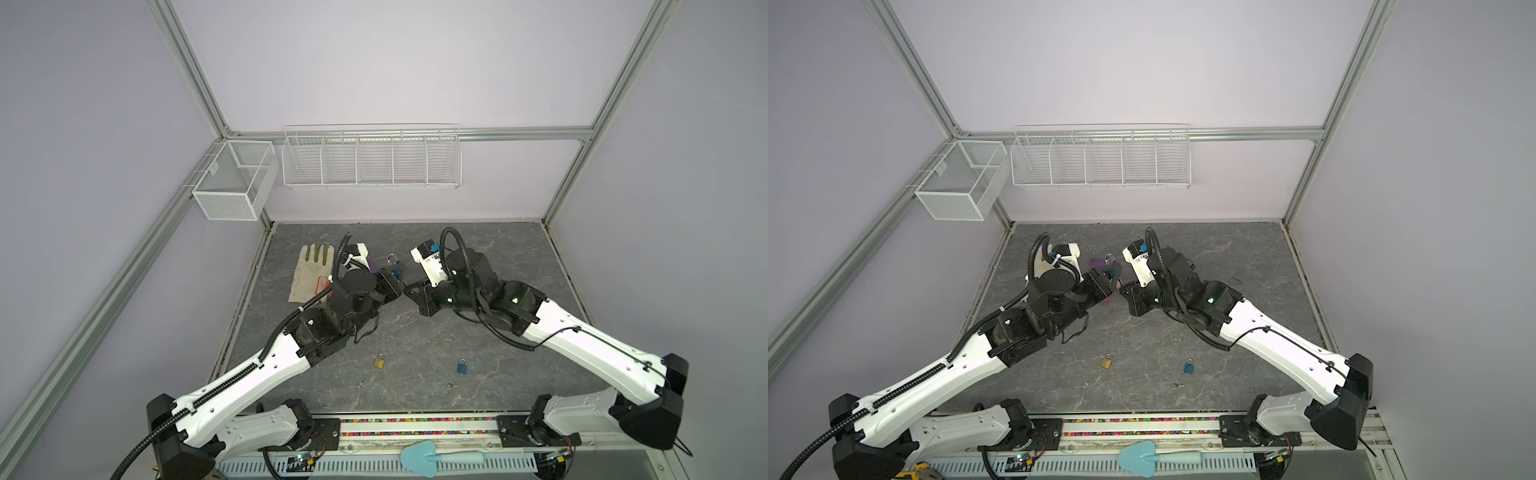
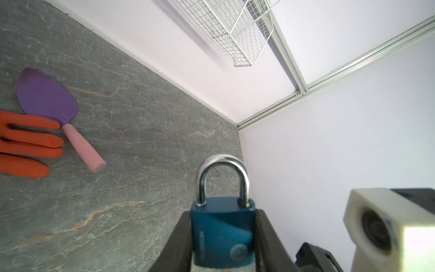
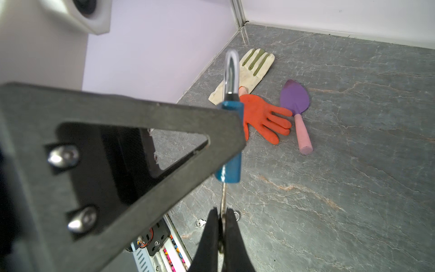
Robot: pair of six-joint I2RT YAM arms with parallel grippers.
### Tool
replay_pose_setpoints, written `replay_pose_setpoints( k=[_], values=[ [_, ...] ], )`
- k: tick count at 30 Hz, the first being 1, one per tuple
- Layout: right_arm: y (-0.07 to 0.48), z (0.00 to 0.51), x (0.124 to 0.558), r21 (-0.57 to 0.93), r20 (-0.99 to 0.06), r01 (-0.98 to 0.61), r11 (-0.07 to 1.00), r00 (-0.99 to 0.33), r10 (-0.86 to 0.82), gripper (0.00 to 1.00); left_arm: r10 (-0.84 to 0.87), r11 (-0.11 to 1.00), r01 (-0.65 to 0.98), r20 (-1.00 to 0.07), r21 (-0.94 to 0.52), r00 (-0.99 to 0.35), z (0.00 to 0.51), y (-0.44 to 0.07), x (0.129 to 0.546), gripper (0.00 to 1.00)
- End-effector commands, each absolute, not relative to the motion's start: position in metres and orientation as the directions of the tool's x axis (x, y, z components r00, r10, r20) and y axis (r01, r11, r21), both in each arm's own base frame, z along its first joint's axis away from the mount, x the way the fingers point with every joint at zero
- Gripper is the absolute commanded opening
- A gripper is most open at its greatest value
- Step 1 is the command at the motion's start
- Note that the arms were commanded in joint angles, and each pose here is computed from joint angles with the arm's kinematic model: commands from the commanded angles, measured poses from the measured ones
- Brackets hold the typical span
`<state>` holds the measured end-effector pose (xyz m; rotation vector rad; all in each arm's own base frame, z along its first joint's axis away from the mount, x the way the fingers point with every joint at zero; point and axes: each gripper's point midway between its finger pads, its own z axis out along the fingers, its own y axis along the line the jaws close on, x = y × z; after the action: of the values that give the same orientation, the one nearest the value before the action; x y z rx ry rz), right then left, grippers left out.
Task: Unlock with the key
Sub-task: 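Push the key into the keyhole with the right gripper while the left holds the lock, then keep the key pressed in with the right gripper while the left holds the padlock steady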
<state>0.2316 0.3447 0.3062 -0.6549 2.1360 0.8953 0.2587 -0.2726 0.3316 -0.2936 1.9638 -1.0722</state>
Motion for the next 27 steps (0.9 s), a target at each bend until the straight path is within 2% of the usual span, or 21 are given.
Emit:
replay_pose_setpoints(
  k=[1,3,5,9,15,18,27],
  values=[
    [0.365,0.361,0.244,0.433,-0.862,-0.736,0.521,-0.507,0.001,0.06,-0.389,0.585,0.275,-0.562,-0.763,-0.73,0.316,-0.304,0.23,0.0],
    [0.367,0.37,0.243,0.493,-0.846,-0.737,0.462,-0.53,0.058,0.07,-0.382,0.61,0.258,-0.563,-0.749,-0.733,0.312,-0.3,0.23,0.0],
    [0.361,0.368,0.246,0.414,-0.876,-0.728,0.547,-0.482,0.021,0.07,-0.409,0.643,0.191,-0.543,-0.742,-0.733,0.304,-0.29,0.233,0.0],
    [0.35,0.354,0.261,0.208,-0.925,-0.672,0.711,-0.372,-0.082,0.07,-0.462,0.637,0.11,-0.492,-0.763,-0.738,0.295,-0.286,0.236,0.0],
    [0.339,0.352,0.272,0.105,-0.934,-0.623,0.775,-0.329,-0.138,0.07,-0.467,0.652,0.083,-0.486,-0.753,-0.739,0.29,-0.287,0.239,0.0],
    [0.35,0.357,0.261,0.139,-0.931,-0.688,0.712,-0.336,-0.143,0.07,-0.463,0.67,0.086,-0.505,-0.738,-0.728,0.29,-0.284,0.241,0.0],
    [0.358,0.373,0.252,0.452,-0.843,-0.72,0.526,-0.538,-0.012,0.07,-0.427,0.644,0.215,-0.578,-0.735,-0.695,0.301,-0.288,0.239,0.0]
  ],
)
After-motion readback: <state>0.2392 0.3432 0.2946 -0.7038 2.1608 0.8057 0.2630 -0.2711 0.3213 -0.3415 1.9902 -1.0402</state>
